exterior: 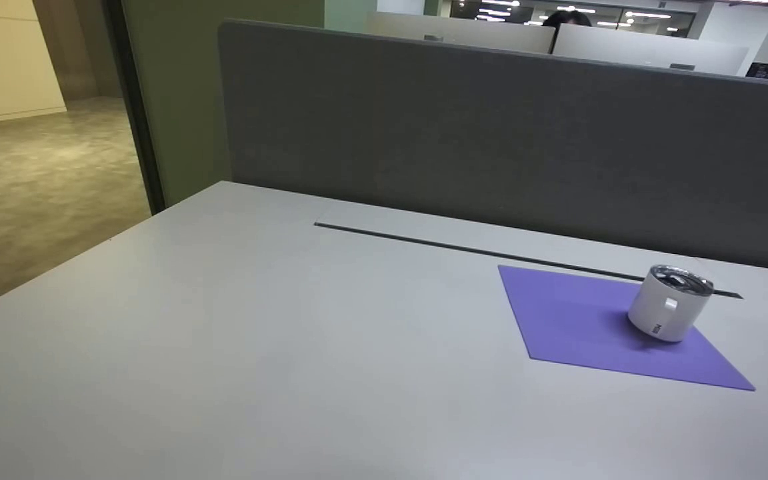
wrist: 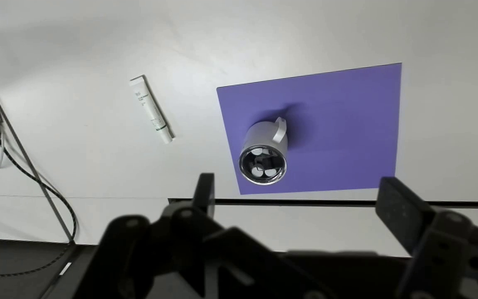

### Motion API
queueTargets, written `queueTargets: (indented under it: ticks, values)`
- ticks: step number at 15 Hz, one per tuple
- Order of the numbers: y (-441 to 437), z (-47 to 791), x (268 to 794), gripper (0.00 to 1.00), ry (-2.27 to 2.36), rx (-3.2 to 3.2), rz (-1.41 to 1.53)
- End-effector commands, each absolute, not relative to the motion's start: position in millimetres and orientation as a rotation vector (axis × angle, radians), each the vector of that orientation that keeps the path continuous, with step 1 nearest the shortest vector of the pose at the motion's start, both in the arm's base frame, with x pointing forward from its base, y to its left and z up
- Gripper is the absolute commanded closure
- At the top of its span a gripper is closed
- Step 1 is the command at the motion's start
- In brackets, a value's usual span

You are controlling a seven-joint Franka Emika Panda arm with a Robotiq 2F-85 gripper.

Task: Open the sliding lid on the top of the travel mug

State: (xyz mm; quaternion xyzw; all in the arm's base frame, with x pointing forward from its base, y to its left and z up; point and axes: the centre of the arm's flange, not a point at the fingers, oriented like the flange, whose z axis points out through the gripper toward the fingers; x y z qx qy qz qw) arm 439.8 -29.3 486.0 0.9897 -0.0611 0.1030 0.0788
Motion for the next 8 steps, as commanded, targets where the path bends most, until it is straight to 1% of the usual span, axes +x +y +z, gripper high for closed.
queueTargets:
  ticks: [1,4,8]
  values:
    - [-29,486,440,0.0,-0.183,2.962,0.308]
    - [-29,486,440,0.0,-0.183,2.962,0.308]
    - [-45,481,503,0.0,-0.179,2.97,0.428]
